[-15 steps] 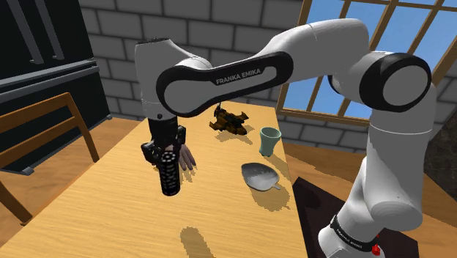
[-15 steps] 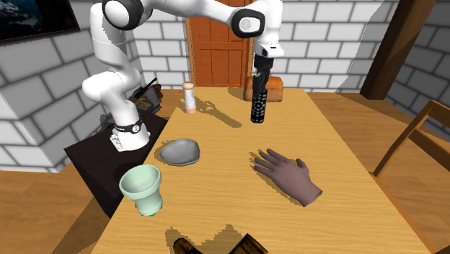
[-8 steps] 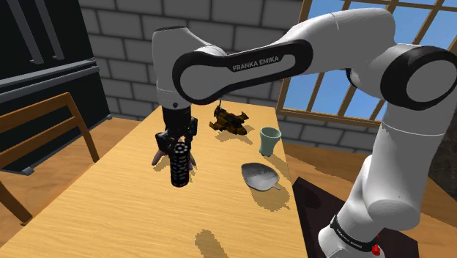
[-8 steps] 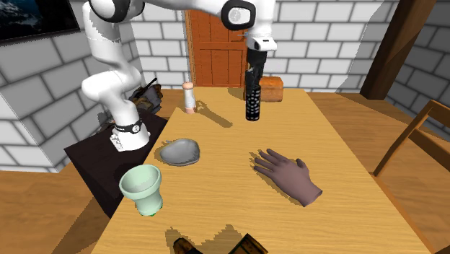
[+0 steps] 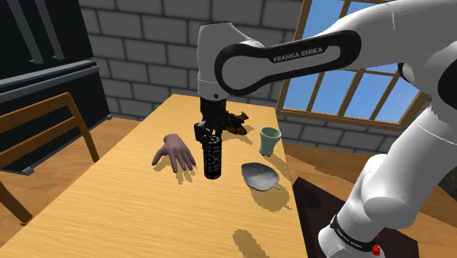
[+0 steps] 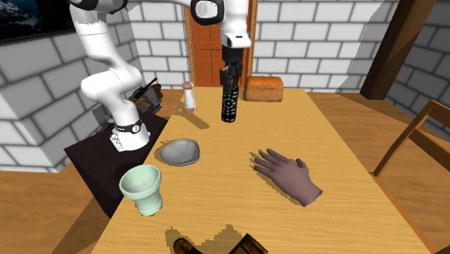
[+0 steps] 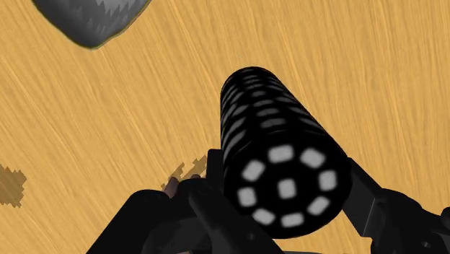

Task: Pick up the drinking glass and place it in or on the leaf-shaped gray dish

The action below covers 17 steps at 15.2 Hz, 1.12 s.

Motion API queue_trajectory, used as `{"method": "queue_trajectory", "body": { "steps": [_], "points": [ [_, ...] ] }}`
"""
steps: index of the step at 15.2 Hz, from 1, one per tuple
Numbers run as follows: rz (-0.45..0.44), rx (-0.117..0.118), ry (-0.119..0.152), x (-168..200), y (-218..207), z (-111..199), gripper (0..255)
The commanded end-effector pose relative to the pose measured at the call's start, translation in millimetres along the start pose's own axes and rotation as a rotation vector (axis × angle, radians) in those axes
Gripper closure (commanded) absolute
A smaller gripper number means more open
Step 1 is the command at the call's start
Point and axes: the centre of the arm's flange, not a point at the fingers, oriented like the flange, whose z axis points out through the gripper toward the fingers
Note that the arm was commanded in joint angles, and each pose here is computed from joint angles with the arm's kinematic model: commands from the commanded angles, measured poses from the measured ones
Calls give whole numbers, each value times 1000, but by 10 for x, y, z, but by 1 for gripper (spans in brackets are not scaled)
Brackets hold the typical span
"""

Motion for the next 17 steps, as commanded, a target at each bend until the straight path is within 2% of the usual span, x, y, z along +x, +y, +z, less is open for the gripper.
{"method": "queue_trajectory", "body": {
  "steps": [1,17],
  "points": [
    [-1,1,1,-169,224,-27,255],
    [-1,1,1,-1397,1930,-315,255]
  ]
}}
